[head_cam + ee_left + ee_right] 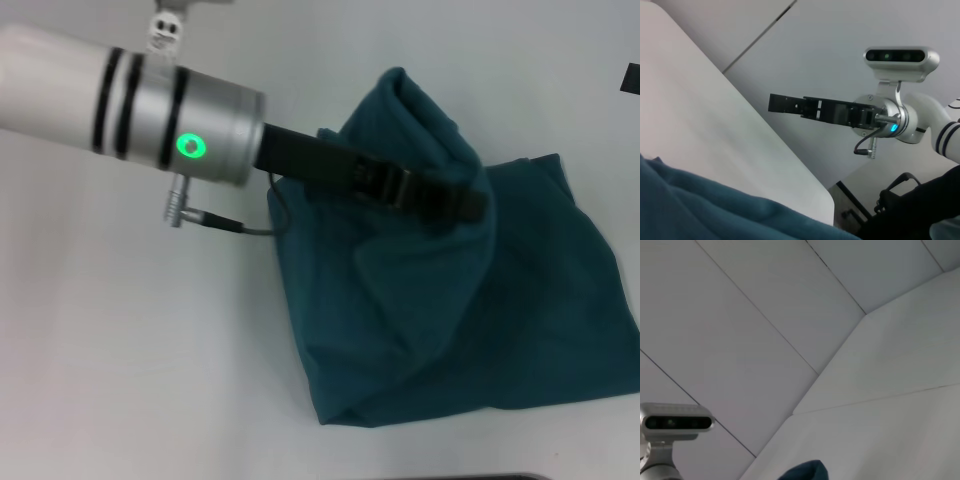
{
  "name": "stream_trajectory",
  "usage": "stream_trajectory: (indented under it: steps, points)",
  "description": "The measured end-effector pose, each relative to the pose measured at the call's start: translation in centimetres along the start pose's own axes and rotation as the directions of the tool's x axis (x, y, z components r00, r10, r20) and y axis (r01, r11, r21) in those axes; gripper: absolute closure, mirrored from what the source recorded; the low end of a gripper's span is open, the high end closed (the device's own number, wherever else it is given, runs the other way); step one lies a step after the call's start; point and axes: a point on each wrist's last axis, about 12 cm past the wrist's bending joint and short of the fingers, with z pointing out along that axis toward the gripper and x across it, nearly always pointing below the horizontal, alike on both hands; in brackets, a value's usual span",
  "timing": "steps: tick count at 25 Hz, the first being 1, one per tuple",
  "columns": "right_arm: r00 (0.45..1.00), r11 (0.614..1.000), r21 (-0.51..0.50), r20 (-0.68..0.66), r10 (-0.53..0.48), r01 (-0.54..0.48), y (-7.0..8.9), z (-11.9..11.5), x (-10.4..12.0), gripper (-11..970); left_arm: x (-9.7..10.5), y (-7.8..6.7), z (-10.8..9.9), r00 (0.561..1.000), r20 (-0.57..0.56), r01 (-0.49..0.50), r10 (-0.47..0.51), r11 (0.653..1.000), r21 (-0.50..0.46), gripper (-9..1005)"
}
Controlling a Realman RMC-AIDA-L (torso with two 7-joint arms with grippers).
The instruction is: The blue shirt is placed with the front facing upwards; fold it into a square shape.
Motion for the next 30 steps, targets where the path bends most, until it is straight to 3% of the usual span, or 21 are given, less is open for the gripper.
stream_trajectory:
  steps: [10,17,20,27,30]
  points:
    - [1.000,1.000,0.001,0.000,0.001,-0.001,0.0,0.0,0.0,43,0.5,0.1,3.8,0.999,0.013,-0.042,0.041,0.998,0.036,859]
    - [1.000,1.000,-0.001,0.002,-0.005,0.005,0.0,0.1,-0.2,43,0.9,0.3,4.1,0.997,0.056,-0.057,0.054,0.997,0.058,815]
    - [1.000,1.000,0.003,0.003,-0.007,0.007,-0.1,0.2,-0.2,43,1.0,0.5,3.8,0.997,0.063,-0.054,0.051,0.997,0.052,596]
    - [0.999,1.000,0.007,-0.049,0.020,-0.019,-0.1,0.2,0.0,43,1.2,1.1,2.2,0.993,0.101,-0.054,0.052,0.998,0.015,300]
    - [0.995,0.999,0.016,-0.093,0.043,-0.042,-0.1,-0.1,0.5,43,1.8,1.8,0.3,0.990,0.130,-0.054,0.060,0.997,-0.046,149]
